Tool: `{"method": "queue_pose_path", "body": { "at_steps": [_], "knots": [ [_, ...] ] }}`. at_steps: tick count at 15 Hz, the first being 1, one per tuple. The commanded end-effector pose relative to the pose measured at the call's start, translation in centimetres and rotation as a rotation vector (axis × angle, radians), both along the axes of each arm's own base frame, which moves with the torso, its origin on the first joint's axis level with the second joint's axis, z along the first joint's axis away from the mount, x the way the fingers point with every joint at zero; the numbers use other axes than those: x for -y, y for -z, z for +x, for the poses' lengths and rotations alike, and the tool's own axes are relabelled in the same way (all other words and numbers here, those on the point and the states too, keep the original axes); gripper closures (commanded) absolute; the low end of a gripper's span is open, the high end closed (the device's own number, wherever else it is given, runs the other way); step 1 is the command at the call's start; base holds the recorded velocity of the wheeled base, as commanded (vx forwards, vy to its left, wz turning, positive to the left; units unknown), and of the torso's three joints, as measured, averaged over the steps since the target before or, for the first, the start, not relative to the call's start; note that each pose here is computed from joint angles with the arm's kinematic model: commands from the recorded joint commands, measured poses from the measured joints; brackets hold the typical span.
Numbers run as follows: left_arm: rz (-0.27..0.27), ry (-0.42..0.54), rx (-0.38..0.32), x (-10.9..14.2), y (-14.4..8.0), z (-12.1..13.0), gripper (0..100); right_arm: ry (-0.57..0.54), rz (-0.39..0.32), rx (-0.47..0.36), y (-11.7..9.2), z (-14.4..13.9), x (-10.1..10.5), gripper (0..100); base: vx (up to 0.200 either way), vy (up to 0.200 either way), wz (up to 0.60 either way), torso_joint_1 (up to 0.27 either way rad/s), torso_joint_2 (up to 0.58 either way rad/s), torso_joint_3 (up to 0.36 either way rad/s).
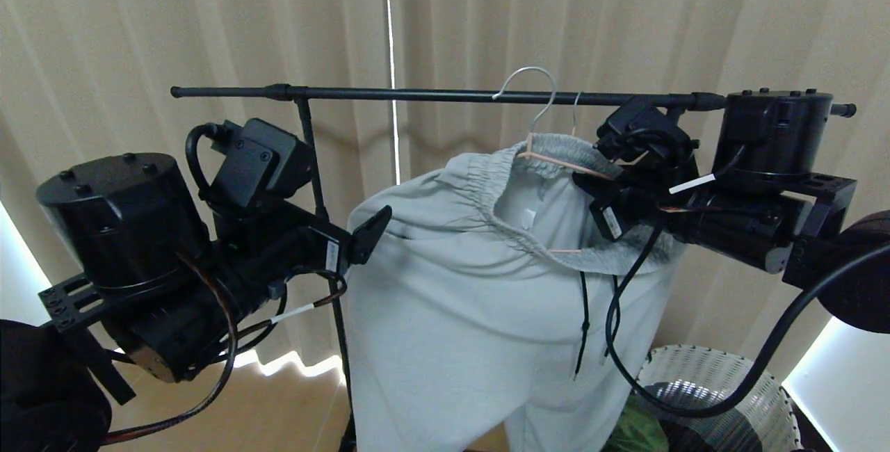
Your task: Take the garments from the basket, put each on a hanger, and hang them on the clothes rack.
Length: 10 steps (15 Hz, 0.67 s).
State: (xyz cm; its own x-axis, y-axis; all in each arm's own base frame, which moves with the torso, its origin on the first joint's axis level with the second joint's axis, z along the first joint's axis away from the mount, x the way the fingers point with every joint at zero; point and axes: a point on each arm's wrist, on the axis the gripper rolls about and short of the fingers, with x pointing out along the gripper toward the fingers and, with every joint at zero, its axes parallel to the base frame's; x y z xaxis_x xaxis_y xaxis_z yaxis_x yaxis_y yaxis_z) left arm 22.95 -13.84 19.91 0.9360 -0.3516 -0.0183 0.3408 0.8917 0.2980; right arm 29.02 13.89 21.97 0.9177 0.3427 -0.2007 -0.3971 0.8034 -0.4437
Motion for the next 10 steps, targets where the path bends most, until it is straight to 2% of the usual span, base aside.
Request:
{"method": "queue_pose_path", "body": {
  "at_steps": [1,2,3,7,10],
  "knots": [
    [0.019,-0.026,-0.033,-1.2,1.1,-0.1,0,0.007,0.000,0.000,-0.1,-0.4,0.4,100,0.000,0.000,0.00,0.000,0.00,0.000],
    [0.034,-0.026,-0.084,-2.1,2.5,-0.7,0,0.020,-0.001,-0.002,0.1,-0.3,0.9,100,0.000,0.000,0.00,0.000,0.00,0.000],
    [0.039,-0.012,-0.102,-2.4,3.0,-0.9,0,0.024,0.001,-0.003,0.1,-0.2,1.0,100,0.000,0.000,0.00,0.000,0.00,0.000],
    [0.067,0.003,-0.144,-2.6,5.6,-1.1,0,0.020,0.023,0.013,-0.6,-1.4,1.5,100,0.000,0.000,0.00,0.000,0.00,0.000],
    [0.055,-0.003,-0.135,-2.6,6.4,-0.6,0,0.006,0.034,0.030,-1.2,-2.6,1.8,100,0.000,0.000,0.00,0.000,0.00,0.000]
  ]
}}
